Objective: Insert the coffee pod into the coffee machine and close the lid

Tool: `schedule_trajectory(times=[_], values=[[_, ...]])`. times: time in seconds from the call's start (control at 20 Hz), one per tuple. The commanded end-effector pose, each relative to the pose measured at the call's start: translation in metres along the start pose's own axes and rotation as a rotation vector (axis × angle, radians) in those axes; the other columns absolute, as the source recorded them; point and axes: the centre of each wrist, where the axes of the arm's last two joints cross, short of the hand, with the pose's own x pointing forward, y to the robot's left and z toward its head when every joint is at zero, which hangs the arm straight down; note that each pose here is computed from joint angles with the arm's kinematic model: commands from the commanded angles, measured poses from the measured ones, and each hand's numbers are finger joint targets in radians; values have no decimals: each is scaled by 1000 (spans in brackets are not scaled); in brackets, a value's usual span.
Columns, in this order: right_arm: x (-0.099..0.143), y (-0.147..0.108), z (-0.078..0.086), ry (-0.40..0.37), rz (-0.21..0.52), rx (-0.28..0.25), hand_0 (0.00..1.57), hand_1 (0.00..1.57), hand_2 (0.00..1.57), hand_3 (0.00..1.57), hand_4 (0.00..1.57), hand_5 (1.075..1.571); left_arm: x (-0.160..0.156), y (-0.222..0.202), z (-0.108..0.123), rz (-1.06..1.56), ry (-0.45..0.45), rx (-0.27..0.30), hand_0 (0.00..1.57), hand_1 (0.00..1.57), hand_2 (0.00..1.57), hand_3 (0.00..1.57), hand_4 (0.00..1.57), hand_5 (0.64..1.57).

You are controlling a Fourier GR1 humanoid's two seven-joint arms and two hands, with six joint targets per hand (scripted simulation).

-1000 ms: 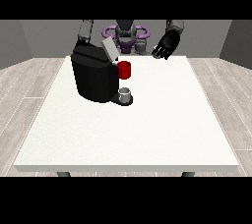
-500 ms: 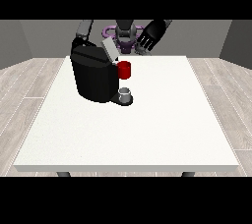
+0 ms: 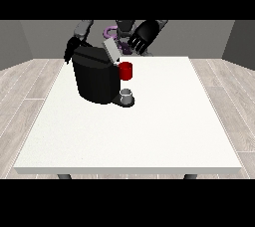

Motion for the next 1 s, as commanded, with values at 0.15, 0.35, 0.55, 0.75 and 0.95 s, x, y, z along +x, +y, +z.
schedule_trajectory(times=[0.15,0.35,0.55,0.75,0.95], values=[[17,-11,-17,-84,-19,-31,0,0,0,0,0,1571,38,44,0,-21,-13,73,1265,1265,1303,1256,465,1571],[21,-14,-17,-78,-10,-43,0,0,0,0,147,1571,22,30,-1,-34,-25,65,1195,1195,1286,1247,487,1571],[19,-23,-20,-37,14,-53,0,0,0,0,0,1571,23,30,-2,-44,-31,38,1175,1175,1242,1216,464,1571],[35,-22,-26,-72,-19,-60,0,0,0,0,186,1571,13,47,7,-51,-43,75,1260,1260,1292,1229,433,1571],[41,-18,-30,-99,4,-48,0,0,0,0,33,1571,26,73,11,-51,-33,69,1211,1211,1252,1220,432,1571]])
